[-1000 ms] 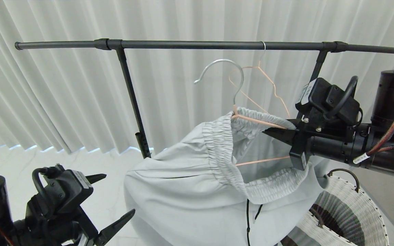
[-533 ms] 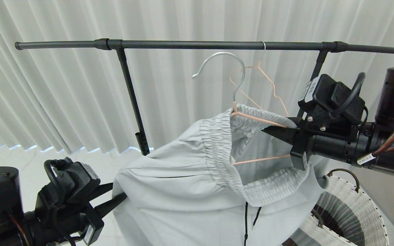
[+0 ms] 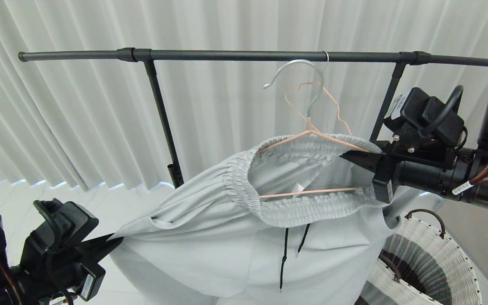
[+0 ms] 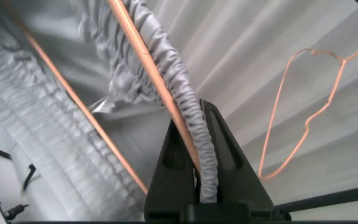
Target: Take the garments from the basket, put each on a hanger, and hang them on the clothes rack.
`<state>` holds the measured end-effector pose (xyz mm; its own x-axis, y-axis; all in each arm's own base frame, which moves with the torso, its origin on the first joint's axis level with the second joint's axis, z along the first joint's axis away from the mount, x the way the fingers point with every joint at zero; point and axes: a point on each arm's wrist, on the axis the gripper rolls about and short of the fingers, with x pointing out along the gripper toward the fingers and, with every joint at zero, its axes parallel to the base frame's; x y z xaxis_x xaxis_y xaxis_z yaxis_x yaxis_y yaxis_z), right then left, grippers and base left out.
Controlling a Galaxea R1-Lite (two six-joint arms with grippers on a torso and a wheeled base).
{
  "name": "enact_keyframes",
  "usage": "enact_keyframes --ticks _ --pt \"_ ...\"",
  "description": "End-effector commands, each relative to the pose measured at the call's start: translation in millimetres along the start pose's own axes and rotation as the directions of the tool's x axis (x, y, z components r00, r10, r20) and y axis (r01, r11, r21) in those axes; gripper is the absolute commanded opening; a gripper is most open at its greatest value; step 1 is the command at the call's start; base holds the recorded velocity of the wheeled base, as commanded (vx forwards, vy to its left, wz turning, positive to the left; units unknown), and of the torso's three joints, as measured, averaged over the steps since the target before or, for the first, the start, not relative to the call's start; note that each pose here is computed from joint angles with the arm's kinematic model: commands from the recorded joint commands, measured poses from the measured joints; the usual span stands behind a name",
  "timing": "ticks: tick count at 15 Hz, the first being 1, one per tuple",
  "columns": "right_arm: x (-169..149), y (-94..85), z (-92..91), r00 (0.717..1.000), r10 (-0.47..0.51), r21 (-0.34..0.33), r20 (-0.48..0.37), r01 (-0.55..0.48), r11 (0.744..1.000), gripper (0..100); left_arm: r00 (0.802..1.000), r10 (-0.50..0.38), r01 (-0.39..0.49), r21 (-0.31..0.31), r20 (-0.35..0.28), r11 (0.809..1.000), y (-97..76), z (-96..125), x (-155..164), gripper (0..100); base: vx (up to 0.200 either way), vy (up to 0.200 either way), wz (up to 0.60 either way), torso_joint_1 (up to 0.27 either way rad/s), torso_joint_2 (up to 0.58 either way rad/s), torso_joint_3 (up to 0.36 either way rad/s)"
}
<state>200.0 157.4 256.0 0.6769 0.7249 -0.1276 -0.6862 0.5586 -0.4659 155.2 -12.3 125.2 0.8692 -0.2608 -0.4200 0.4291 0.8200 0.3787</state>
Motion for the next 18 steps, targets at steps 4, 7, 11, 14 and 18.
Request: enact_keyframes --ticks 4,7,11,14,18 --pt "-0.9 -1.5 1.1 1.0 -0.01 0.025 0.004 0.01 1.0 0 1.0 0.01 -0.01 0.015 -0.003 1.0 0.2 -1.8 -2.3 0 0.0 0.0 0.0 0.0 0.0 0.0" --pt "-0.5 -2.3 1.1 0.999 -0.036 0.04 -0.01 0.036 0.999 0 1.0 0.015 -0.015 0.019 0.006 1.0 0.3 -0.8 -4.1 100 0.0 0.0 0.0 0.0 0.0 0.0" --pt "0.8 -5.6 -1.6 0.978 -0.18 0.127 -0.101 0.192 0.973 0 0.999 0.031 -0.032 0.02 0.039 0.999 -2.6 -0.6 -14.7 100 0.0 0.0 0.0 0.0 0.0 0.0" --pt "1.5 -7.1 -4.1 0.95 -0.248 0.196 -0.192 0.284 0.938 0 0.995 0.06 -0.062 0.031 0.086 0.998 -1.7 4.5 -23.8 100 0.0 0.0 0.0 0.0 0.0 0.0" --pt "1.1 -9.4 -5.4 0.896 -0.301 0.259 -0.327 0.391 0.883 0 0.989 0.08 -0.086 0.045 0.125 0.995 -1.2 9.0 -30.9 100 0.0 0.0 0.0 0.0 0.0 0.0"
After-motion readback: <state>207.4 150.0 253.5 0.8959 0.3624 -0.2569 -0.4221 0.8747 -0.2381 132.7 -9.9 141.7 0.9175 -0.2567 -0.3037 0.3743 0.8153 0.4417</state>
